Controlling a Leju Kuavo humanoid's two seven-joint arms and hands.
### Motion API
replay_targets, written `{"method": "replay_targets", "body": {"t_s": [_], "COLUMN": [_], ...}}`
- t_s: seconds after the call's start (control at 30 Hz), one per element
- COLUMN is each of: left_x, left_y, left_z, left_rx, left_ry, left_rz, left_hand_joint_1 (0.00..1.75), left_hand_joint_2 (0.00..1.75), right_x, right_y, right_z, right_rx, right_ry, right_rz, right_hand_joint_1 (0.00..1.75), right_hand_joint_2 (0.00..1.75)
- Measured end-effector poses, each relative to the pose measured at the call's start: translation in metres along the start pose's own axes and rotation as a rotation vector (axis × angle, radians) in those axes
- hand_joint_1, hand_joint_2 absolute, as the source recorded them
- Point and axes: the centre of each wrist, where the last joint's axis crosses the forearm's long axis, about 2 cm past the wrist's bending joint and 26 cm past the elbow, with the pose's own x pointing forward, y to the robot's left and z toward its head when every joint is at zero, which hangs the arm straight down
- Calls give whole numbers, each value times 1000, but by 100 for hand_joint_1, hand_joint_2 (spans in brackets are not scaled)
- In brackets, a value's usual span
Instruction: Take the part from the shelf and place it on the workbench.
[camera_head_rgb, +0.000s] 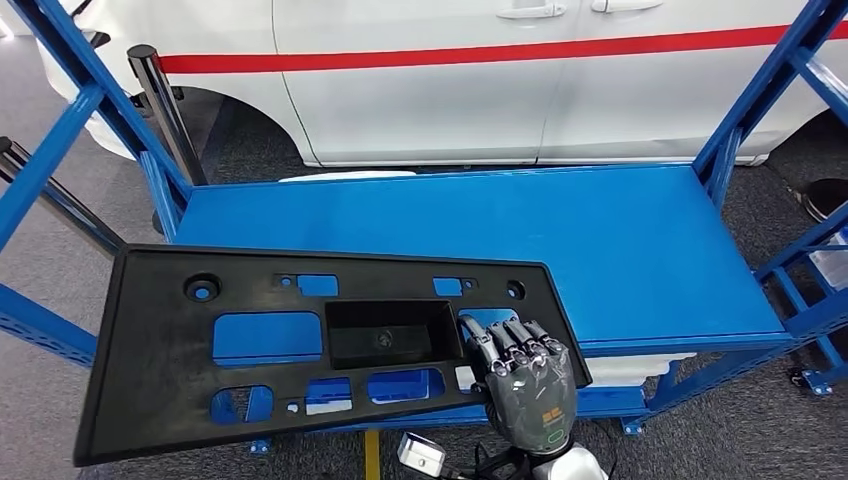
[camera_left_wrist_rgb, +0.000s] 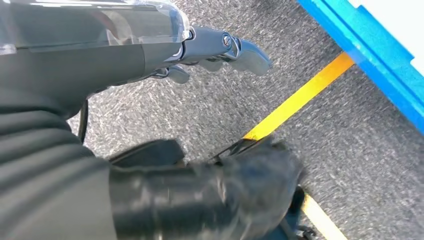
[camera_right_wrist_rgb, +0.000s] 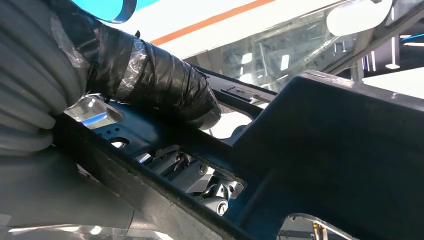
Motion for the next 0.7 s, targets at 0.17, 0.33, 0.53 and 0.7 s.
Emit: {"method": "replay_targets", "body": {"t_s": [0.17,0.33,0.53,0.7], "left_x": [-2,-3,-4,-4], "left_y": [-1,0,0,0], "left_z": [1,2,2,2], "left_rx": [3,46,67,90], "left_ry": [4,52,61,72], "left_rz": [10,6,-6,-17], "left_hand_joint_1": [0,0,0,0], "left_hand_joint_2": [175,175,175,175], "right_x": [6,6,7,7], "right_y": [0,1,2,3], "right_z": [-1,2,5,5], "right_rx": [-4,4,15,15], "right_ry": [4,19,26,32], "right_rz": [-20,-45,-60,-79], "right_hand_joint_1": [175,175,175,175], "right_hand_joint_2": [175,175,175,175]}}
